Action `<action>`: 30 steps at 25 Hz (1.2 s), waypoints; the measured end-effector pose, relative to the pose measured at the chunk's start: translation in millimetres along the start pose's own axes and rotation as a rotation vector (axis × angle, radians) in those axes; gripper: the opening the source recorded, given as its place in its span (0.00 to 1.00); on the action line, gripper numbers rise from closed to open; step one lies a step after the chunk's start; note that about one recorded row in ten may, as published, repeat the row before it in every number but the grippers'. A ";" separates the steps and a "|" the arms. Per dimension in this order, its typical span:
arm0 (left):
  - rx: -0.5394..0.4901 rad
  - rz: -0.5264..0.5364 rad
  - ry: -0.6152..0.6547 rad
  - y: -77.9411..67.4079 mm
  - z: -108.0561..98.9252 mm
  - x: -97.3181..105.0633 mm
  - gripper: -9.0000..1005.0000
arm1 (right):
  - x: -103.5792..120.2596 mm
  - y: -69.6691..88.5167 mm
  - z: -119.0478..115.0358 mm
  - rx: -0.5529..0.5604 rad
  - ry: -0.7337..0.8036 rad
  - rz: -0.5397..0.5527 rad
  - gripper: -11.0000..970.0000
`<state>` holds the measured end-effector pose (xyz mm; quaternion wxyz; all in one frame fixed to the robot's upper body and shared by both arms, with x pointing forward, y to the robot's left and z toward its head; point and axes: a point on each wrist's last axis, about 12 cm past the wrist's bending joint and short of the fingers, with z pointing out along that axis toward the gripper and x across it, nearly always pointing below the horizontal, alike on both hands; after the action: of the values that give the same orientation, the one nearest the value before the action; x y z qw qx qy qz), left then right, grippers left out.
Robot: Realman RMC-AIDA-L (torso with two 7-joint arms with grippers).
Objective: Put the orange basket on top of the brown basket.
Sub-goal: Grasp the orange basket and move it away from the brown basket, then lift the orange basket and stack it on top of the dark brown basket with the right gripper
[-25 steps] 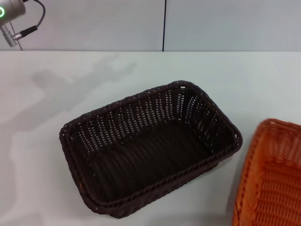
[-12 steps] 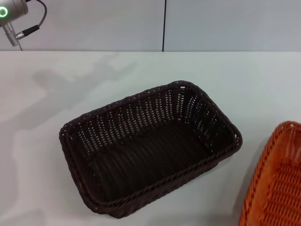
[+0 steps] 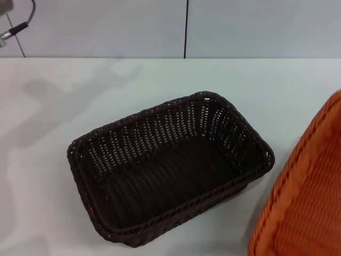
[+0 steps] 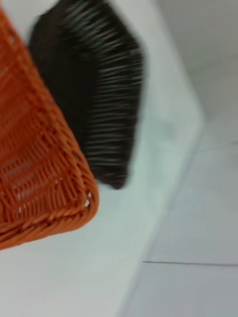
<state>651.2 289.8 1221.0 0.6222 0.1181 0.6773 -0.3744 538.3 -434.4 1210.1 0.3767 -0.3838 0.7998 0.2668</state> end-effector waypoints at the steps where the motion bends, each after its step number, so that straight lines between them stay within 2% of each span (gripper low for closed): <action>1: 0.000 0.000 0.000 0.0 0.0 0.0 0.86 | 0.0 0.0 0.0 0.000 0.000 0.000 0.17; 2: -0.003 0.008 -0.004 0.3 -0.4 -1.7 0.86 | -1.9 3.5 -9.4 -0.004 -0.078 -0.006 0.17; 6: 0.000 0.024 -0.006 -0.5 1.2 -3.4 0.86 | -2.7 7.9 -16.9 -0.009 -0.180 -0.011 0.18; 7: 0.001 0.029 -0.006 -0.5 1.7 -4.2 0.86 | -0.5 10.4 -18.0 -0.014 -0.263 -0.006 0.18; 9: 0.002 0.035 -0.006 -0.1 2.3 -5.9 0.86 | 1.3 11.1 -17.3 -0.022 -0.299 0.001 0.18; 12: 0.009 0.051 -0.003 0.1 4.1 -11.5 0.86 | 9.5 12.4 -14.6 -0.064 -0.518 0.036 0.18; 13: 0.009 0.051 -0.003 0.1 4.1 -11.5 0.86 | 9.5 12.4 -14.6 -0.064 -0.518 0.036 0.17; 15: 0.008 0.057 -0.004 0.1 4.4 -13.1 0.86 | 13.3 13.2 -8.4 -0.073 -0.613 0.069 0.17; 18: 0.006 0.057 -0.005 0.3 5.0 -13.7 0.86 | 15.1 19.6 17.8 -0.120 -0.766 0.133 0.18; 19: 0.006 0.056 -0.006 0.5 5.2 -13.8 0.86 | 15.1 19.6 17.8 -0.120 -0.766 0.133 0.18; 21: 0.005 0.056 -0.006 0.9 5.3 -14.3 0.86 | 13.0 25.6 38.3 -0.147 -0.813 0.151 0.18; 22: 0.005 0.059 -0.003 1.1 5.3 -14.5 0.86 | 10.8 32.0 58.8 -0.171 -0.850 0.174 0.18; 23: 0.005 0.059 -0.003 1.1 5.3 -14.5 0.86 | 10.8 32.0 58.8 -0.171 -0.850 0.174 0.18; 27: 0.002 0.064 0.003 3.0 3.2 -15.5 0.86 | 11.0 53.9 104.6 -0.201 -0.946 0.204 0.19; 28: 0.001 0.064 0.004 3.4 2.7 -15.5 0.86 | 11.0 53.9 104.6 -0.201 -0.946 0.204 0.19; 30: -0.006 0.067 0.010 6.4 0.0 -16.6 0.86 | 14.6 64.3 121.4 -0.202 -0.989 0.211 0.19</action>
<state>658.5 299.2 1234.2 0.6313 0.1409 0.6772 -0.3506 528.0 -317.3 1137.5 0.6419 -0.1633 0.5306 0.5289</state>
